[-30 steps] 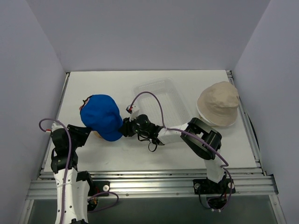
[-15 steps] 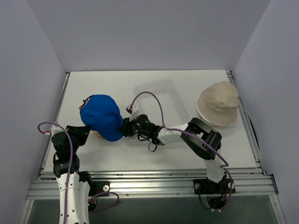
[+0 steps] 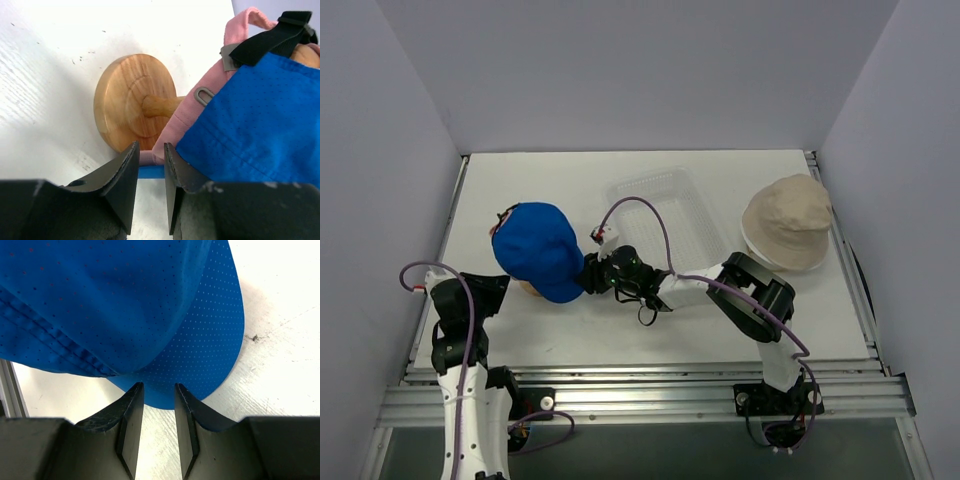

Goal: Stack the hats

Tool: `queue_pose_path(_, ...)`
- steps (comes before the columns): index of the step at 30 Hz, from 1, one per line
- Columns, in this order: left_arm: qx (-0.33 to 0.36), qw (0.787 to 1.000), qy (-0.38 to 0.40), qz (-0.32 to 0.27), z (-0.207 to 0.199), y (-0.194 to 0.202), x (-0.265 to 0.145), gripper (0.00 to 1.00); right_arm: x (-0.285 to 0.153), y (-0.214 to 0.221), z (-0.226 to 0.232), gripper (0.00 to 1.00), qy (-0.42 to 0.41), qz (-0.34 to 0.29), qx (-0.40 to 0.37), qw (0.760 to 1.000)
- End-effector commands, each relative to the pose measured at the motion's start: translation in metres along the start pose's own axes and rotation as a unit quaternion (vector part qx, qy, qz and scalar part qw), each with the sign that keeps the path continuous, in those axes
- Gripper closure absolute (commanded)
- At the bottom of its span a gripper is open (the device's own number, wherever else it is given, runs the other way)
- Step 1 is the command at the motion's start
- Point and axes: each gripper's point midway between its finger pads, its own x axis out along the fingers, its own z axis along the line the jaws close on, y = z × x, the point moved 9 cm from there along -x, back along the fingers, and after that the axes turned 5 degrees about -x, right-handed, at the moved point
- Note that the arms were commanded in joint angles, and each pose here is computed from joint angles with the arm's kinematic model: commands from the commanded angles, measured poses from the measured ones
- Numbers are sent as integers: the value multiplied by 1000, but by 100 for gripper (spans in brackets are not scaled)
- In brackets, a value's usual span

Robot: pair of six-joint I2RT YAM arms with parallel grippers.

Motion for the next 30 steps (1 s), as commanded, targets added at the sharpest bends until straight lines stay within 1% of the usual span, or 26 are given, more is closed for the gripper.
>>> queue_pose_path(1, 21, 999, -11, -46, -22, -18, -18, 65, -10, -29, 7, 73, -2, -41, -13, 999)
queue_pose_path(2, 39, 998, -12, -55, -27, -22, -24, 65, -10, -28, 8, 73, -2, -40, -14, 999)
queue_pose_path(3, 50, 996, -1, -73, -42, -31, -35, 64, -10, -28, 7, 72, -3, -40, -14, 999)
queue_pose_path(4, 56, 995, -18, -80, -44, -34, -41, 62, -9, -27, 7, 72, -3, -39, -14, 999)
queue_pose_path(6, 84, 991, -26, -98, -56, -43, -51, 59, -8, -27, 7, 72, -4, -38, -14, 999)
queue_pose_path(7, 93, 989, -4, -112, -73, -51, -62, 57, -7, -24, 6, 73, -3, -35, -14, 999)
queue_pose_path(9, 135, 984, 25, -115, -92, -60, -63, 46, -5, -23, 5, 73, -1, -34, -13, 999)
queue_pose_path(10, 160, 981, 42, -102, -108, -66, -62, 40, -4, -21, 5, 72, -1, -33, -13, 999)
queue_pose_path(12, 185, 977, 52, -96, -128, -77, -54, 39, -3, -19, 4, 73, 0, -30, -12, 999)
queue_pose_path(13, 194, 978, 29, -65, -132, -82, -31, 39, -2, -18, 3, 72, 2, -29, -11, 1000)
queue_pose_path(14, 221, 972, 52, -56, -155, -91, -33, 39, -2, -18, 3, 72, 2, -29, -10, 1000)
queue_pose_path(15, 230, 971, 46, -36, -161, -94, -26, 39, -1, -17, 3, 72, 2, -27, -11, 1000)
queue_pose_path(16, 235, 972, 25, -3, -162, -98, -2, 39, -1, -16, 2, 72, 3, -25, -10, 1000)
queue_pose_path(17, 254, 966, 35, -2, -175, -105, 0, 39, 0, -17, 2, 72, 4, -25, -11, 1000)
queue_pose_path(18, 261, 964, 37, 15, -177, -105, 6, 39, 0, -17, 2, 72, 4, -25, -12, 1000)
queue_pose_path(19, 263, 964, 28, 35, -174, -105, 22, 38, 0, -18, 2, 72, 5, -26, -12, 1000)
queue_pose_path(20, 277, 959, 33, 43, -176, -107, 27, 37, 0, -18, 2, 72, 5, -26, -13, 1000)
queue_pose_path(22, 283, 955, 37, 79, -172, -103, 43, 37, 1, -20, 2, 72, 6, -27, -14, 1000)
queue_pose_path(25, 293, 950, 32, 107, -164, -98, 60, 36, 1, -21, 0, 72, 7, -27, -15, 999)
queue_pose_path(30, 307, 939, 32, 150, -152, -85, 78, 36, 3, -19, -3, 72, 8, -25, -14, 1000)
